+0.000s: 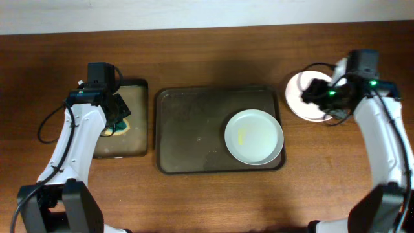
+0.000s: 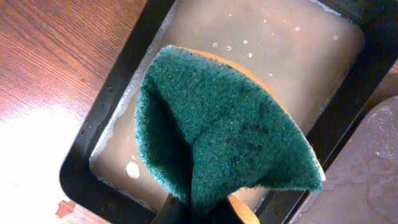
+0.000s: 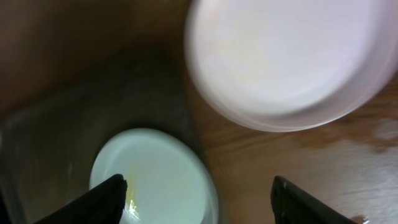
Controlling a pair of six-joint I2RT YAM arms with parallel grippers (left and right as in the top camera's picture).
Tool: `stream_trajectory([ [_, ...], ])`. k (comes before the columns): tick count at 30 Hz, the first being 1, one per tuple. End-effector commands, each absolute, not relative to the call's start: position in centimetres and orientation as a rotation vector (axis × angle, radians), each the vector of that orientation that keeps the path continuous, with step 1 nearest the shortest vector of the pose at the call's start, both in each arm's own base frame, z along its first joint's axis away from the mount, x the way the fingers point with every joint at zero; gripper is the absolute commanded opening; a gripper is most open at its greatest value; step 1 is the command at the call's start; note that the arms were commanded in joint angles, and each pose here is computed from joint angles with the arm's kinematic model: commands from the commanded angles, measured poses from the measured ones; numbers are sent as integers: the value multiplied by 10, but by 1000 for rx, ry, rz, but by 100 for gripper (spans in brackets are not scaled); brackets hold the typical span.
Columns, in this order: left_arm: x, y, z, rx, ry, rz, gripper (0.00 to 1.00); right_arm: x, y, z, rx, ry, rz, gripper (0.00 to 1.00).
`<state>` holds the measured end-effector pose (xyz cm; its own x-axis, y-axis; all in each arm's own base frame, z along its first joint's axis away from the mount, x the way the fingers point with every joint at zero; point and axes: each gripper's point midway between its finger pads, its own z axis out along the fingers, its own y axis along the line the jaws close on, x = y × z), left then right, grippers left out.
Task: Clean dirty plates on tray and stack at the side
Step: 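Move the right gripper back and grip the rim of the last plate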
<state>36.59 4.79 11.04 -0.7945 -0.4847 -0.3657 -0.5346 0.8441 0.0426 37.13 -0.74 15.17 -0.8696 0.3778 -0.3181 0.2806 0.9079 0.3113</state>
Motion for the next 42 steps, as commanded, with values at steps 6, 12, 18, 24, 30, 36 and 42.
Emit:
stream_trajectory([
  [6,364,48,106,-785,2689,203,0,326,51,78,123,3013,74,56],
  [12,364,48,106,-785,2689,203,0,346,47,54,13,2947,-19,54],
  [18,364,48,106,-785,2689,203,0,330,46,34,56,3050,-32,45],
  [24,364,48,107,-785,2688,202,0,324,48,20,54,3104,-20,38],
  [30,364,48,107,-785,2687,202,0,322,51,18,54,3117,6,27],
  [36,364,48,107,-784,2686,201,0,319,67,19,52,3130,155,26],
  [42,365,44,106,-781,2695,167,0,322,59,18,66,3119,77,26],
])
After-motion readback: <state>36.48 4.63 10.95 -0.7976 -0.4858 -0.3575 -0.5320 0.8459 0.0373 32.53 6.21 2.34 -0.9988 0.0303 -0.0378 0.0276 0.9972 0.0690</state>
